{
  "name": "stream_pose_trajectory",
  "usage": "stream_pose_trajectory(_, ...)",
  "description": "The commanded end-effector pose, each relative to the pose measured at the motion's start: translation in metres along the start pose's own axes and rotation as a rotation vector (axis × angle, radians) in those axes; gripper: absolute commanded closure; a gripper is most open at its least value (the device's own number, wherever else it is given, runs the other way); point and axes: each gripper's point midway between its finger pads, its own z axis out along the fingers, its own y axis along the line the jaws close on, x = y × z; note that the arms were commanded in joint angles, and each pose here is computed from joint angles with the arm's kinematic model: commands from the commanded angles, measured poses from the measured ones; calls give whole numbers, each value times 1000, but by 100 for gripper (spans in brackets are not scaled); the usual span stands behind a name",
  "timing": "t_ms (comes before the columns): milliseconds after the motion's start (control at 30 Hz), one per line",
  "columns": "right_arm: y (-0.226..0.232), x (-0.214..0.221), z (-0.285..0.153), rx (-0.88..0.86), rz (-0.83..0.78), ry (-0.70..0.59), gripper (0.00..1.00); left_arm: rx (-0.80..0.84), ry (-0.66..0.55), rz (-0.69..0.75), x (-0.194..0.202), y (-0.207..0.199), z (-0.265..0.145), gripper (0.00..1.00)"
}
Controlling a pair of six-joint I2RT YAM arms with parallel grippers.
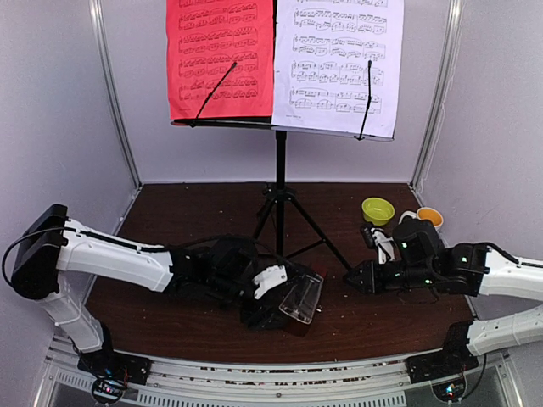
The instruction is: Set up the instrument practice props
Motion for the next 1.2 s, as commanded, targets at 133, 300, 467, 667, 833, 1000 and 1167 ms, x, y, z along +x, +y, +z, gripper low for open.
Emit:
stream_pose_trajectory(133,4,23,12,-41,3,109,79,-17,-95,-92,-12,-8,16,39)
stream_pose_trajectory(300,0,31,11,-14,-21,159,76,8,-156,-78,-25,-14,25,50)
stream_pose_trajectory(467,-6,12,-13,42,-55,86,41,31,-190,-67,-36,-23,44,58)
stream_pose_trajectory(667,5,-7,-43,4,-23,-5,3,-21,-251,-119,-32,-17,36,59)
stream_pose_trajectory(833,18,-25,-49,-1,44,-53,0,-106,-211,-141,8,-9,18,43)
stream_pose_trajectory(1000,38,-26,-36,46,-34,9,0,-141,-182,-165,36,-7,6,36)
stream_pose_trajectory(1167,58,-23,-27,110,-126,61,0,-200,-188,-197,46,2,-3,33)
